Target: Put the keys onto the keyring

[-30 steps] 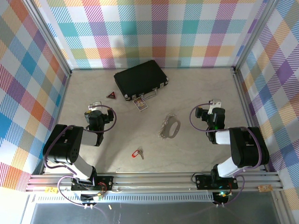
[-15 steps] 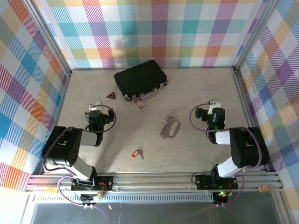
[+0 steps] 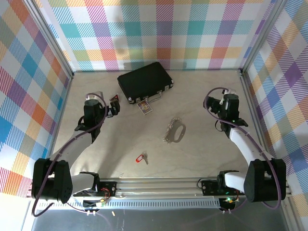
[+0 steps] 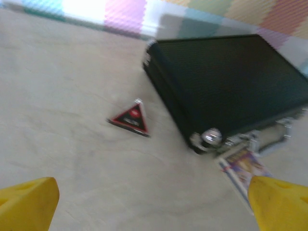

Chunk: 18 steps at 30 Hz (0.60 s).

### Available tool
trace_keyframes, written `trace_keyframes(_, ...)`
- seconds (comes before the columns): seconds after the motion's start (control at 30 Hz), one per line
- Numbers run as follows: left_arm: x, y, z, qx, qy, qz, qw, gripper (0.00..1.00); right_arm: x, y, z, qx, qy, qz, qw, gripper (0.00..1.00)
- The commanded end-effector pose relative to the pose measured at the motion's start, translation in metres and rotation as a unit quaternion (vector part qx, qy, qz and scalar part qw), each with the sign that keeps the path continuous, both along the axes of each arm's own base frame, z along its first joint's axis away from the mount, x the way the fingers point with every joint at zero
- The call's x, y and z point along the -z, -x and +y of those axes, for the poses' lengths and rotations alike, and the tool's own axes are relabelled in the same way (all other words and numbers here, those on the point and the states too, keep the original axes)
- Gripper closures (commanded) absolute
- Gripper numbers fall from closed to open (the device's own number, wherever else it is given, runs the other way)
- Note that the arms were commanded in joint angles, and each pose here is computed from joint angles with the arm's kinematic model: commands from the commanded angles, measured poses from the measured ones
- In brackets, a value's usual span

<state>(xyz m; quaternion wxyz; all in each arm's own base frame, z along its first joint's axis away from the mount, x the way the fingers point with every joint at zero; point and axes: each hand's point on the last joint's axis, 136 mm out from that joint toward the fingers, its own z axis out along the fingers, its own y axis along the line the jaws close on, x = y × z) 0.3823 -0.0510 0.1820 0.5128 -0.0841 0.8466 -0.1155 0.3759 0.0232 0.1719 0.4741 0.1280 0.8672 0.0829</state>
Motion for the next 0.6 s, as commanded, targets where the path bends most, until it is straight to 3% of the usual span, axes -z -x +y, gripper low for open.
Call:
trace_keyframes(0.0,0.000,0.028,-0.036,0.049,0.093,0.089,0.991,0.00,0.041,0.045,0.034,-0.037,-0.069,0.138,0.987,0.01)
trace_keyframes(0.23,-0.001,0.066,-0.098,0.175,0.117,0.158,0.965,0.00,0.056,0.099,0.102,-0.164,-0.079,0.239,0.954,0.01)
trace_keyframes(0.4,-0.015,0.083,-0.139,0.241,0.135,0.135,0.952,0.00,0.061,0.131,0.129,-0.240,-0.097,0.287,0.922,0.01)
trace_keyframes(0.57,-0.016,0.091,-0.160,0.258,0.168,0.132,0.942,0.00,0.064,0.152,0.153,-0.269,-0.130,0.324,0.898,0.01)
